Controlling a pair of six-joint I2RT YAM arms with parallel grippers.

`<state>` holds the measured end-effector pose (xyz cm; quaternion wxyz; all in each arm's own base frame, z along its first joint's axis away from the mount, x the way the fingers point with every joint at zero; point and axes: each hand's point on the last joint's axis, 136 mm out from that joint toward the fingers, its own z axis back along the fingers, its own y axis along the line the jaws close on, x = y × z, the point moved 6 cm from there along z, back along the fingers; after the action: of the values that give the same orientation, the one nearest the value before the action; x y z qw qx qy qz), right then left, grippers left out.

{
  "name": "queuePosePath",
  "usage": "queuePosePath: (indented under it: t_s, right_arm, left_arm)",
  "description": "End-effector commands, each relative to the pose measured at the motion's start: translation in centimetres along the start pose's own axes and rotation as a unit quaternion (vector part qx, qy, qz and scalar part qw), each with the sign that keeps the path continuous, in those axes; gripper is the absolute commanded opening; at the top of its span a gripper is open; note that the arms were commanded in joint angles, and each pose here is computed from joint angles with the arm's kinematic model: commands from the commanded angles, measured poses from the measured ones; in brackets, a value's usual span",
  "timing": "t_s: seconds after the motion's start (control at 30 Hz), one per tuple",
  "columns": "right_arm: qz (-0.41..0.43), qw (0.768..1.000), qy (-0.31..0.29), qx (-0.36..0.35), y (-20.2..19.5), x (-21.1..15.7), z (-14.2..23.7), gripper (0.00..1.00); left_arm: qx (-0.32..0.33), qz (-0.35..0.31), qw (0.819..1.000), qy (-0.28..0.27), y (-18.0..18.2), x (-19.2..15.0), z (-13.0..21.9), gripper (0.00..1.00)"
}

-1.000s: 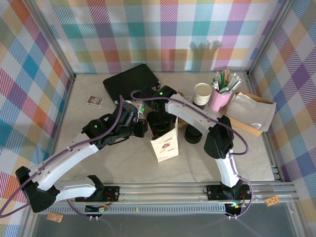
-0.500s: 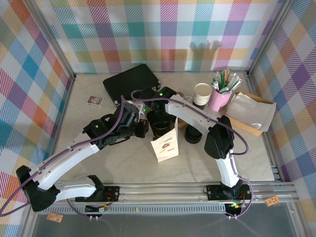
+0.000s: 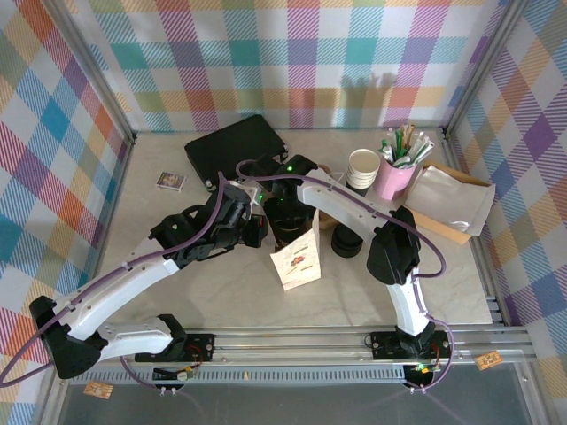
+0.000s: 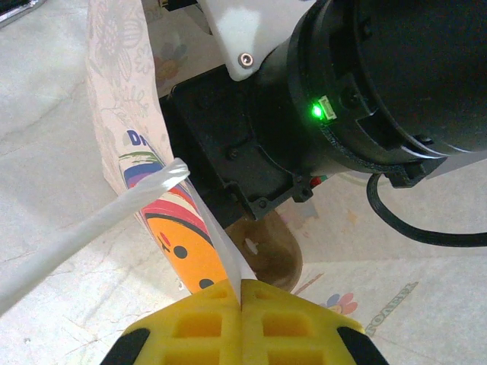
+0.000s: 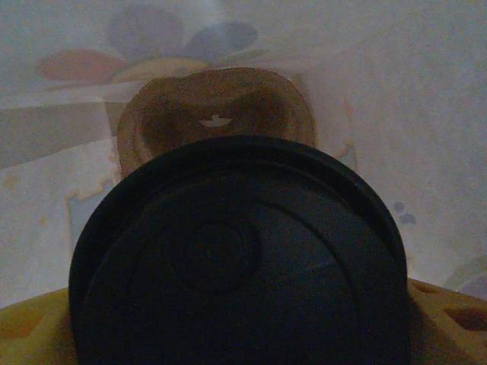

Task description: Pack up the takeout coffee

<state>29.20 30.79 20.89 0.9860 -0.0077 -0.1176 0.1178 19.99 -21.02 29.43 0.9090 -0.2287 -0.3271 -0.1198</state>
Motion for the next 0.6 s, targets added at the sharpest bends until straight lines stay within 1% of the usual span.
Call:
queuePosePath:
  t_s: [0.0,0.57]
  right_arm:
    - [-0.012,0.999,0.009,-0.032,-1.00,0.49,-1.99,0.51]
    - [-0.006,0.999,0.000,-0.035,-1.18,0.84,-2.15,0.49]
  left_arm:
    - [-0.001,-0.020,1.000,0.019,-0.34,-0.78,0.18,0.00]
    - [0.000,-0.021,1.000,0.018,-0.48,-0.76,0.01,0.00]
